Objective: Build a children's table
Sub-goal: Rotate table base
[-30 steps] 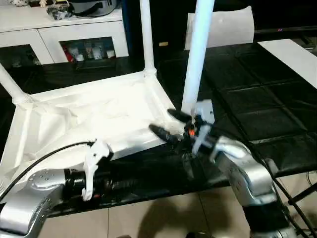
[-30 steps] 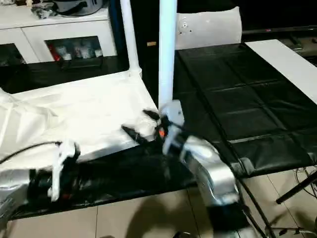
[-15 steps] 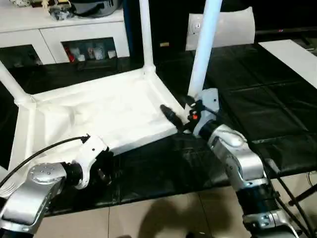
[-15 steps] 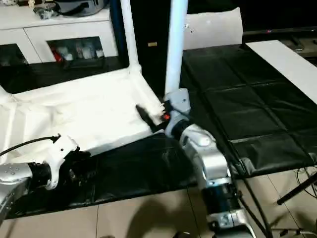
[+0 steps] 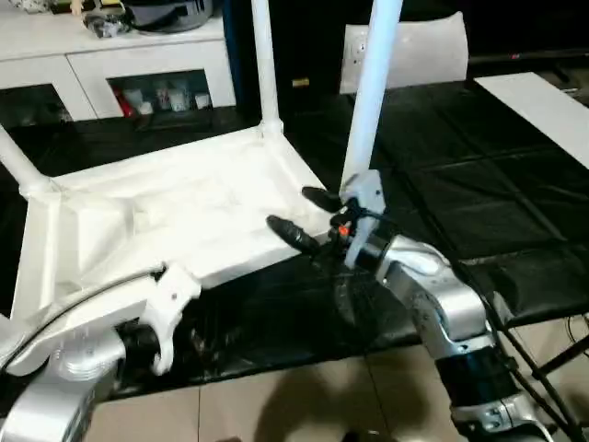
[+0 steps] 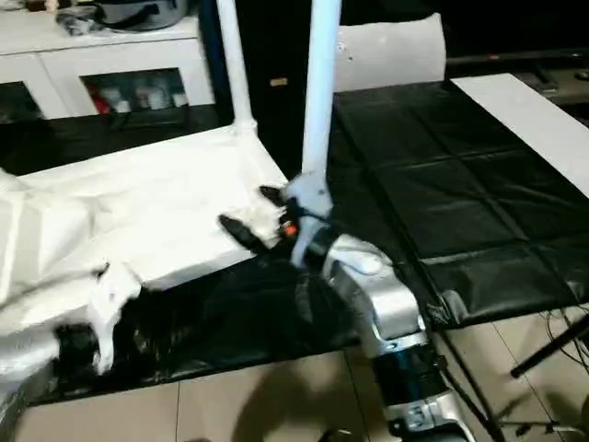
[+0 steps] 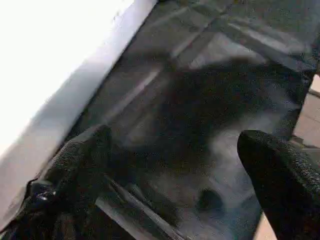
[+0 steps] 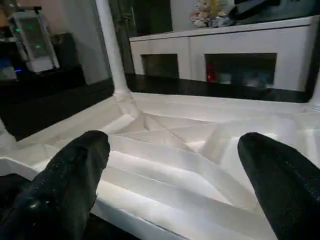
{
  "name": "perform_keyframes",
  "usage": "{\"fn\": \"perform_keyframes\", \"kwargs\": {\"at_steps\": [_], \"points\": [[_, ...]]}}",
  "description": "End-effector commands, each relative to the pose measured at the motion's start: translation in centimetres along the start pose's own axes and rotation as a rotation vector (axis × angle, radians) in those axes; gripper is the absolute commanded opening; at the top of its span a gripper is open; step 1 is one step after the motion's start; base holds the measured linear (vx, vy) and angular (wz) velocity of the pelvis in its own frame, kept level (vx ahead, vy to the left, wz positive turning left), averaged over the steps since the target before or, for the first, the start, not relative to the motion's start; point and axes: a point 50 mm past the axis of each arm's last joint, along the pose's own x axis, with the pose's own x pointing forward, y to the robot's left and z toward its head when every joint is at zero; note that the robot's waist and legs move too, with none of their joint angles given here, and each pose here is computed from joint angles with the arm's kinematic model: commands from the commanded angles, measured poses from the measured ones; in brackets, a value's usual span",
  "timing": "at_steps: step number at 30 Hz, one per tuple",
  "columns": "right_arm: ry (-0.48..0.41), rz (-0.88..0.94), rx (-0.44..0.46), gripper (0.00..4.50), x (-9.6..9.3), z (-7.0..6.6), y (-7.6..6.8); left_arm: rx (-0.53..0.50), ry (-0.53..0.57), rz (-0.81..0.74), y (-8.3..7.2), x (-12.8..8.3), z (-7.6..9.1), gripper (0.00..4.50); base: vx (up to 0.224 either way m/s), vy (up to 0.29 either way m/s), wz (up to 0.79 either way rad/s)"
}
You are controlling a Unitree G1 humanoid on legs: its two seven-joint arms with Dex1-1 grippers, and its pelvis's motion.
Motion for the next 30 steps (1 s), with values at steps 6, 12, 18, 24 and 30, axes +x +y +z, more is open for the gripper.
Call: {"fn": "perform_keyframes", "kwargs": {"at_steps": [6,12,18,24,30], "points": [[0.024,-0.202,-0.030,4.50,2.1,-0.3,-1.4,-0.041,0.010,0.106,1.0,-1.1,-2.1,4.41,0.000,0.000,0.00],[-0.008,-0.506,-0.013,4.50,2.0,0.4,-5.1,-0.064,0.053,0.205,2.1,-1.9,-4.0,4.41,0.000,0.000,0.00],[-0.015,-0.771,0.004,4.50,0.4,0.4,-8.6,-0.047,0.094,0.316,4.2,-2.0,-4.6,4.41,0.000,0.000,0.00],[-0.008,-1.040,-0.026,4.50,-2.7,0.8,-12.1,-0.007,0.105,0.351,5.2,-1.4,-4.9,4.41,0.000,0.000,0.00],[-0.035,-1.145,-0.080,4.50,-5.4,2.2,-14.3,0.016,0.053,0.357,6.7,0.0,-4.7,4.41,0.000,0.000,0.00]]}}
